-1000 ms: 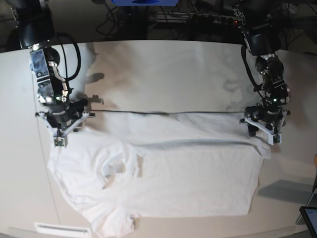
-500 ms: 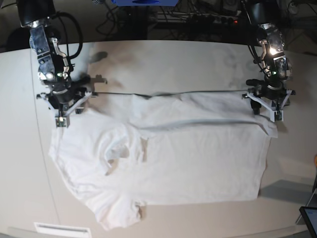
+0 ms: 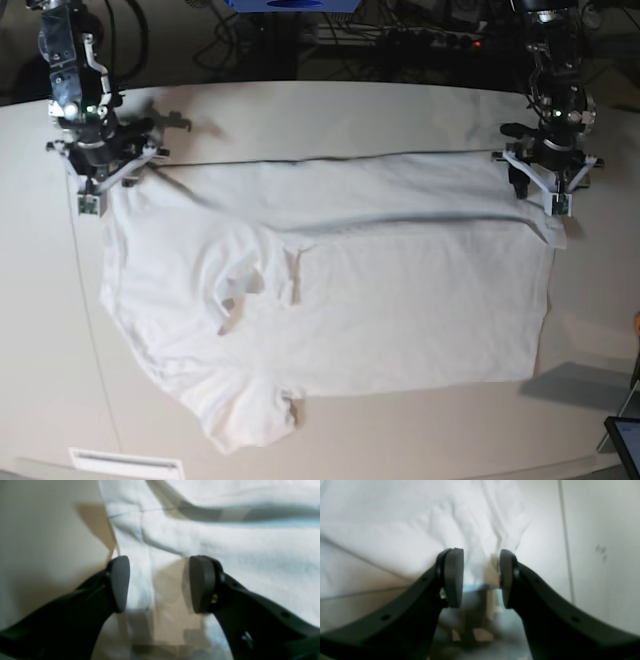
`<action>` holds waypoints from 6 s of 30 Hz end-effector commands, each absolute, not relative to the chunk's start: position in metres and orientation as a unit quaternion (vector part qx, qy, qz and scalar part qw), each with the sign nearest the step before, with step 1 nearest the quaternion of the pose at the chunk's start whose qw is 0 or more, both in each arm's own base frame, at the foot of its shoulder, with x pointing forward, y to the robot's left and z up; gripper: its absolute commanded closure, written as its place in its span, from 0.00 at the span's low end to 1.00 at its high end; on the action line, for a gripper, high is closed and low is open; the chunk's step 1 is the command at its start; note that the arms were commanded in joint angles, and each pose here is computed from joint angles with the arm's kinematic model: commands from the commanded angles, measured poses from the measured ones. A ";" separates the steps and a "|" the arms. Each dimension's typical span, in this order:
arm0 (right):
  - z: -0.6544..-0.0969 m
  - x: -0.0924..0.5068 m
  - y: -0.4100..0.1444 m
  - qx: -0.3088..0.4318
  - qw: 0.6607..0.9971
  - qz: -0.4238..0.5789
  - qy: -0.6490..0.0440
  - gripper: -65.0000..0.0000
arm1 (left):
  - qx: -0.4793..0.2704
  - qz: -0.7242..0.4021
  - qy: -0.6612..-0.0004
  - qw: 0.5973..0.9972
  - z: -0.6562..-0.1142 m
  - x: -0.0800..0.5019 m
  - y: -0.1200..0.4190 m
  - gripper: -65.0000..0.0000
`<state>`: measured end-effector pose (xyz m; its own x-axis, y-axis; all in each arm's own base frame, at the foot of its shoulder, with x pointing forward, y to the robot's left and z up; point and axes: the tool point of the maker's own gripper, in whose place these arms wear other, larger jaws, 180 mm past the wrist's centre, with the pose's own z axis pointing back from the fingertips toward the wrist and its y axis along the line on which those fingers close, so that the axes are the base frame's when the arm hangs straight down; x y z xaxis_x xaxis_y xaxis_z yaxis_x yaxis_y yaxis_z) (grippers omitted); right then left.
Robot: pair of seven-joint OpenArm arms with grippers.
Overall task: Fold the T-shirt properly
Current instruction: 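Pull the grasped shirt edge with both grippers away from the shirt body, then hold the edge with both grippers and adjust to smooth the shirt flat, then open both grippers and move them along the shirt sides toward the hem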
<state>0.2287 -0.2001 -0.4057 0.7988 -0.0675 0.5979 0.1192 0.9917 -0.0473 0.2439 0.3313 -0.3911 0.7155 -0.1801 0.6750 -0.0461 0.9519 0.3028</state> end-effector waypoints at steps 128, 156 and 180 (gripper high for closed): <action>-0.429 0.170 -0.220 -0.064 0.960 -0.082 -0.258 0.65 | 0.134 -0.057 -0.394 0.907 -0.379 0.240 0.300 0.44; -0.386 0.211 -0.206 -0.045 0.939 -0.073 -0.333 0.65 | 0.170 -0.044 -0.440 0.881 -0.331 0.243 0.319 0.43; -0.280 0.389 -0.268 -0.049 0.871 -0.032 -0.488 0.64 | 0.202 0.042 -0.464 0.861 -0.288 0.310 0.376 0.43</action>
